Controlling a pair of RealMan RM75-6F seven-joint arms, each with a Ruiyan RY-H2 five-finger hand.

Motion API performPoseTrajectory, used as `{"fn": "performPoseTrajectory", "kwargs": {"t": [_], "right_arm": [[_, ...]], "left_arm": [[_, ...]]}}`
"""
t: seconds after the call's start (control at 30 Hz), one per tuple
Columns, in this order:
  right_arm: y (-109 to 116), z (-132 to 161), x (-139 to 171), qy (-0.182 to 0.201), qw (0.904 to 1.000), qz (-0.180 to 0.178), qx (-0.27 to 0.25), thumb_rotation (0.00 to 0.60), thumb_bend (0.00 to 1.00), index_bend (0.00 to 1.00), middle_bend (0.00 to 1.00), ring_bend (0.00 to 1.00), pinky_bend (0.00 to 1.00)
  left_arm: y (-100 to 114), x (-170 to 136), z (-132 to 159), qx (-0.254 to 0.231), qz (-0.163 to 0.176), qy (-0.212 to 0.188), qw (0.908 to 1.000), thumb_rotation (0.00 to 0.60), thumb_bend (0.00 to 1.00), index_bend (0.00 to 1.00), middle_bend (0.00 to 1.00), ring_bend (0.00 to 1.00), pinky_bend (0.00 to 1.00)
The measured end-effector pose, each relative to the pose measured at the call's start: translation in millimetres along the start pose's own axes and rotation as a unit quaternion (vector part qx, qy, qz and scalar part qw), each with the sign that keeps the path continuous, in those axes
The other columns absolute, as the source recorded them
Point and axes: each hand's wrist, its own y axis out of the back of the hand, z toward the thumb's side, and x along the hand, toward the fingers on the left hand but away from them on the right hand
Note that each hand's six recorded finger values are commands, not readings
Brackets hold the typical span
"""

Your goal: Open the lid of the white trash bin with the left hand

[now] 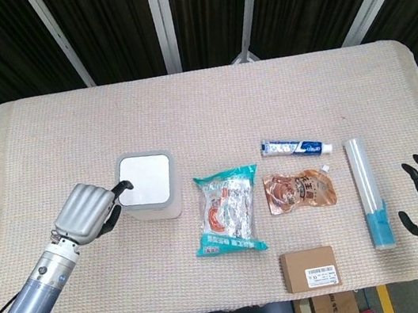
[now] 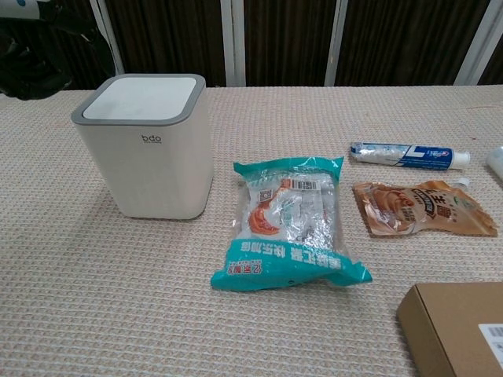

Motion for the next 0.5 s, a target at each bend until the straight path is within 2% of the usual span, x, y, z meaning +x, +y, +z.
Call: {"fn": "performPoseTrajectory", "kwargs": {"t": [0.5], "right_arm": [[1.2, -3.9, -2.0, -0.008, 1.0000, -0.005, 0.001, 0.600, 0.30, 0.12, 0.01, 0.00, 0.00]], "left_arm": [[-16.5, 9.2, 21.6, 0.015, -0.020, -0.015, 0.9996, 0.600, 0.74, 0.30, 0.87, 0.82, 0.73]]}}
